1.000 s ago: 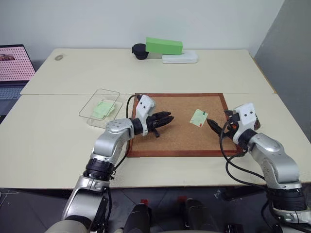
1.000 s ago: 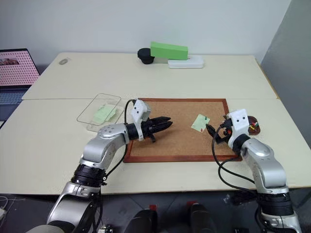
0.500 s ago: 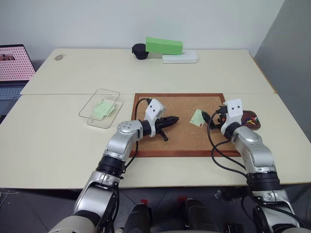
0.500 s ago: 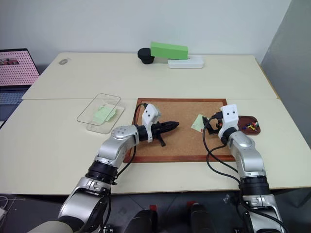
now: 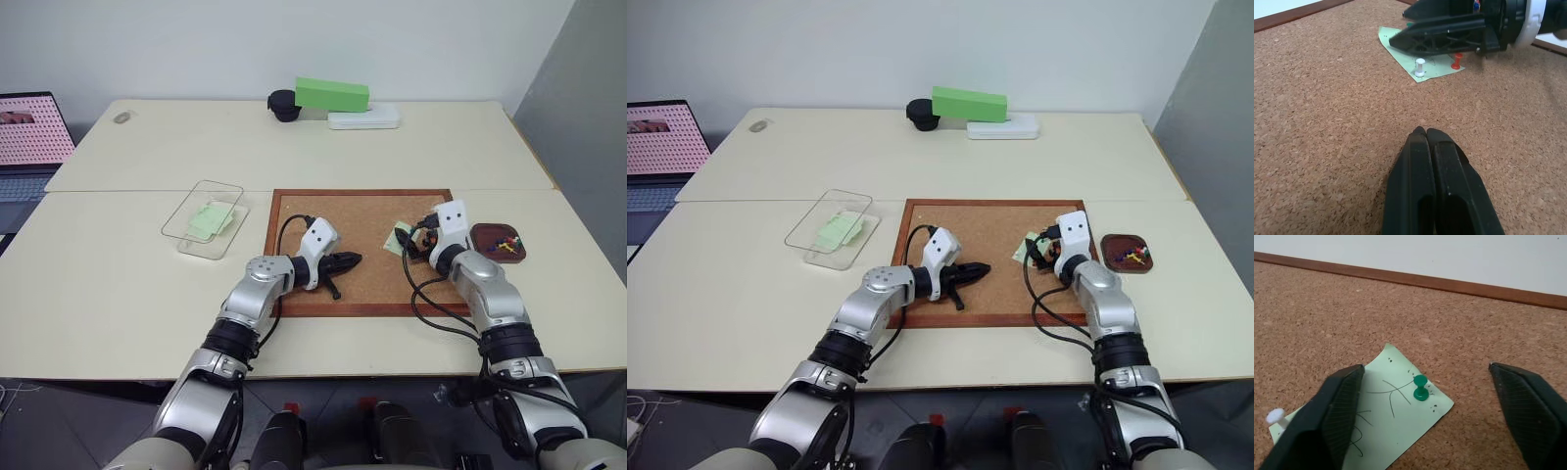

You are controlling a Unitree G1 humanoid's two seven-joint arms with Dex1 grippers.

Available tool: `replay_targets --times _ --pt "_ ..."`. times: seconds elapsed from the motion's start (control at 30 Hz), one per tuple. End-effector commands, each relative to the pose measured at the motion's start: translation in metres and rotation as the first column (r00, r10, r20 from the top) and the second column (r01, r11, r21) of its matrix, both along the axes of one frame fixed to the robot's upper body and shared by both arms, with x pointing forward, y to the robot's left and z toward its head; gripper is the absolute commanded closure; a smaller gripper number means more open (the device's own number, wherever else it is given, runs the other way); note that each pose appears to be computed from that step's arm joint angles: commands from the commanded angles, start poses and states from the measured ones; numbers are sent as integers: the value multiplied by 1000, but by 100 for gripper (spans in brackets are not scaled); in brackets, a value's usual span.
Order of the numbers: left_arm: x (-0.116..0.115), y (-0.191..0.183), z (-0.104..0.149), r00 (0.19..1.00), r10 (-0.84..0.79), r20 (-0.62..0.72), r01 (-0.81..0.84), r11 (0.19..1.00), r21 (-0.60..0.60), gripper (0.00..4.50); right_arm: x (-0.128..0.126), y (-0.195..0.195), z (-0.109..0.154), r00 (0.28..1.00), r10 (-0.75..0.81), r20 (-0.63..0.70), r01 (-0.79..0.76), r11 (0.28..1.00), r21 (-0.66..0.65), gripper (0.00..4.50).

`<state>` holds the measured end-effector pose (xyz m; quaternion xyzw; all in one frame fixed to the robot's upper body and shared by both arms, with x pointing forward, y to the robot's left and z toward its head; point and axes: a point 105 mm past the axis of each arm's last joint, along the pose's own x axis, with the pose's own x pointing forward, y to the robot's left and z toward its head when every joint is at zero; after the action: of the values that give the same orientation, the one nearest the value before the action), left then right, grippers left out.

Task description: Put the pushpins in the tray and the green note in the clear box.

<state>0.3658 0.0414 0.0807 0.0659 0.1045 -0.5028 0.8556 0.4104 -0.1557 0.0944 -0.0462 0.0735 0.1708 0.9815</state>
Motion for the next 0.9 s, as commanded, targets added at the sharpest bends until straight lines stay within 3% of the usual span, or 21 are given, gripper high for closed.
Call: replay_targets --times 0.03,0.53,0.9 --pt "-2 2 -5 1000 6 -27 -6 1000 10 450 5 4 16 998 23 59 -23 1000 4 128" --pt "1 1 0 999 32 -31 -33 999 -17 450 2 11 18 995 59 80 -60 998 17 444" --pt "-4 0 -6 999 24 -45 -24 1000 -8 450 0 5 46 980 26 198 -39 998 59 448"
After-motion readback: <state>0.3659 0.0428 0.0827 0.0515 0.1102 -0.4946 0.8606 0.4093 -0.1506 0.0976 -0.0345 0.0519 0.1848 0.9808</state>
